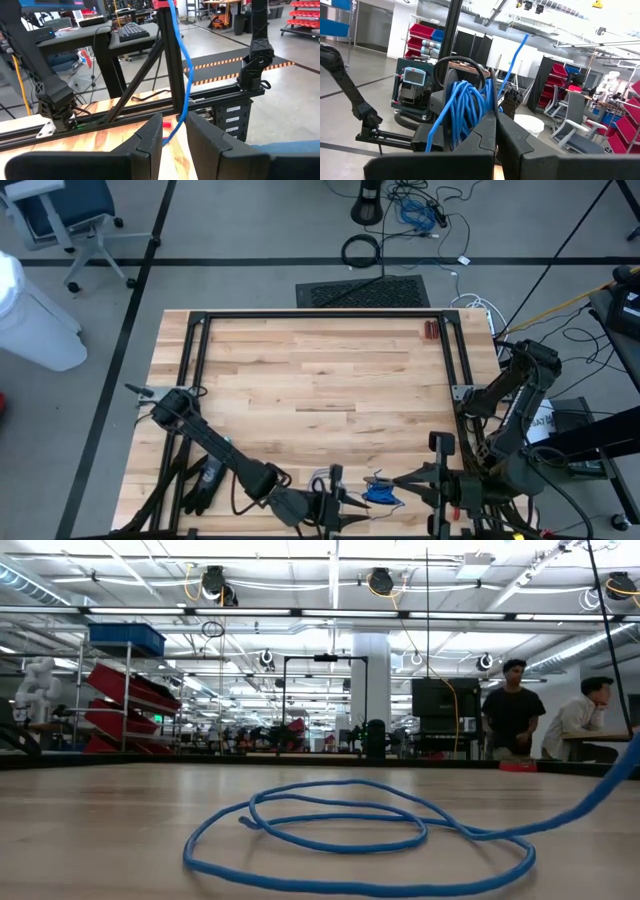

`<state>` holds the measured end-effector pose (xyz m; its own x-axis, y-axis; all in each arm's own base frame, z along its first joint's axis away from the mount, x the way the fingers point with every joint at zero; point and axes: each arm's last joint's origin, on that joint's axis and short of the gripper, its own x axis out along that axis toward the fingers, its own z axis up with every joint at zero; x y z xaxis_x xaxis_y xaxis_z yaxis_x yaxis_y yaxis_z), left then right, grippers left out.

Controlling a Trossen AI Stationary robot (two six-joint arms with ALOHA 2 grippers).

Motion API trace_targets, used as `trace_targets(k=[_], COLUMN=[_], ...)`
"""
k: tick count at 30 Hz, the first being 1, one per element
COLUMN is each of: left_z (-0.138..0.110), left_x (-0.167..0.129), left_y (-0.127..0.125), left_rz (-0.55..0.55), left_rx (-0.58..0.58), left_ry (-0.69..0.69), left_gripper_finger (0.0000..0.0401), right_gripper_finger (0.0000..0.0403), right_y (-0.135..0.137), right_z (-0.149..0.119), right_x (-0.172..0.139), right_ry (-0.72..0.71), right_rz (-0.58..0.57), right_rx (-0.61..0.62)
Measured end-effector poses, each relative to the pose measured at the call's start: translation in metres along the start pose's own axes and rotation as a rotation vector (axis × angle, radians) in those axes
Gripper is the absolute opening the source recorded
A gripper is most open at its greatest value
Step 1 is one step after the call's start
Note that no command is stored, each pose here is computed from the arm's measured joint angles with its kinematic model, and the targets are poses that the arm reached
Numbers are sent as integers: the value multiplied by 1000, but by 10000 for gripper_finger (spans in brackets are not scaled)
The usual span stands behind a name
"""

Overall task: Coil cords
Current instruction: Coil the blue wire onto the spool

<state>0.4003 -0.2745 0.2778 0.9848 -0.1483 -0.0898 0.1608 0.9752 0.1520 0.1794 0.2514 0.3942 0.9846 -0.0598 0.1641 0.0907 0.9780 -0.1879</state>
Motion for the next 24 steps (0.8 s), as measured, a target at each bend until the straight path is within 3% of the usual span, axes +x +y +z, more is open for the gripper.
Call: trace_targets(k=[14,20,24], left_z=[-1,-1,-2], left_x=[3,3,3], left_y=[6,5,6], left_rz=[-3,-2,15], left_rx=[-45,-45,-42], left_ry=[4,6,13], left_gripper_finger=[62,13,7], right_gripper_finger=[0,0,0], right_y=[-2,-4,-3], right_z=[-2,-5,-5], right_x=[4,9,8], right_ry=[9,21,13], right_rz=[-12,-20,-4], right_rx=[-10,-8,-6])
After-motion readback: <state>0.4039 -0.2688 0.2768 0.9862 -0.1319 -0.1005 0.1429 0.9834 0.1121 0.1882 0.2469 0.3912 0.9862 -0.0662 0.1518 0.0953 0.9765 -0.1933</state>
